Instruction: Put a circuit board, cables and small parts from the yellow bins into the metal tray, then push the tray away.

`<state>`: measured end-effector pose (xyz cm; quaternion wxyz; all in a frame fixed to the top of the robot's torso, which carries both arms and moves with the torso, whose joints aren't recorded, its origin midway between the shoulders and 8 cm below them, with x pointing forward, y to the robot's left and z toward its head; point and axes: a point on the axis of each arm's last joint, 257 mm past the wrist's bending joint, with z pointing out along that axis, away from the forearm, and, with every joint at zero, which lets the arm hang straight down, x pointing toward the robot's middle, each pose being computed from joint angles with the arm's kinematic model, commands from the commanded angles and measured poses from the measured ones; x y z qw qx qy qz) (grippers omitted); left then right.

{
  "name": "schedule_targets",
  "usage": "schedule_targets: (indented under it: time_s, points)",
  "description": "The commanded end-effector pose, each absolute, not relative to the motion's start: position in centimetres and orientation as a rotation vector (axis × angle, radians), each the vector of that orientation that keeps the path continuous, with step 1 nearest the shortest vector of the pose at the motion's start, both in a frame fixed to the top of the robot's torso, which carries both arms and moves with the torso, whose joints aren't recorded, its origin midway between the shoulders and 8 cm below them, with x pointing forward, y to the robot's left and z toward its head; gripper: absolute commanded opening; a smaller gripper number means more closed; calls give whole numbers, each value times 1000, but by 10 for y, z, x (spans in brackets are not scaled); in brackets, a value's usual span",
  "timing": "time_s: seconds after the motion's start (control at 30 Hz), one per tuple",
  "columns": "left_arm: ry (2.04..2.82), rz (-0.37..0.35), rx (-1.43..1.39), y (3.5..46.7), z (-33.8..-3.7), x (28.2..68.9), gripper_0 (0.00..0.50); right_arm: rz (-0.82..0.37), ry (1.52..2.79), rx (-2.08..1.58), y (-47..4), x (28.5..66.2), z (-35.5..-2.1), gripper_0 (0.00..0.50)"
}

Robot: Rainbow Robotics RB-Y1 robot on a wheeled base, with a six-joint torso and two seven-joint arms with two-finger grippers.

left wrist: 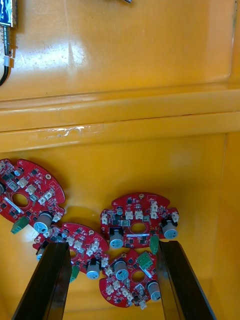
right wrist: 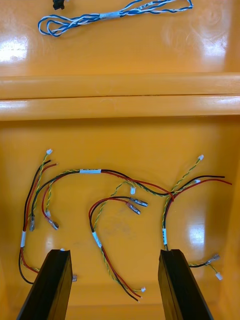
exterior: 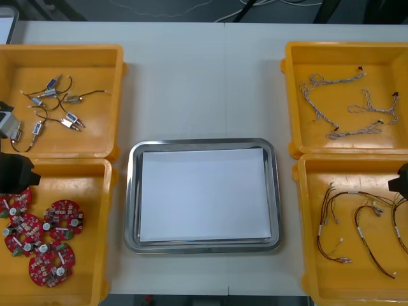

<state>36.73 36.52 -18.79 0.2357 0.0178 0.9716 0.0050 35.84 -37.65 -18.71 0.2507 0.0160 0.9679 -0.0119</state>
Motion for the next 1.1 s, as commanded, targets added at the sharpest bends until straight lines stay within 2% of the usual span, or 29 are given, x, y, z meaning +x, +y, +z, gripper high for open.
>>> schedule_targets:
  time_s: [0.03, 1.1]
  points:
    - [2622, 33, 112, 358, -173, 373, 500, -106, 2624, -53, -383, 356, -179, 500]
    - [2622, 33, 112, 358, -173, 373, 500, -106, 2624, -53, -383, 356, -179, 500]
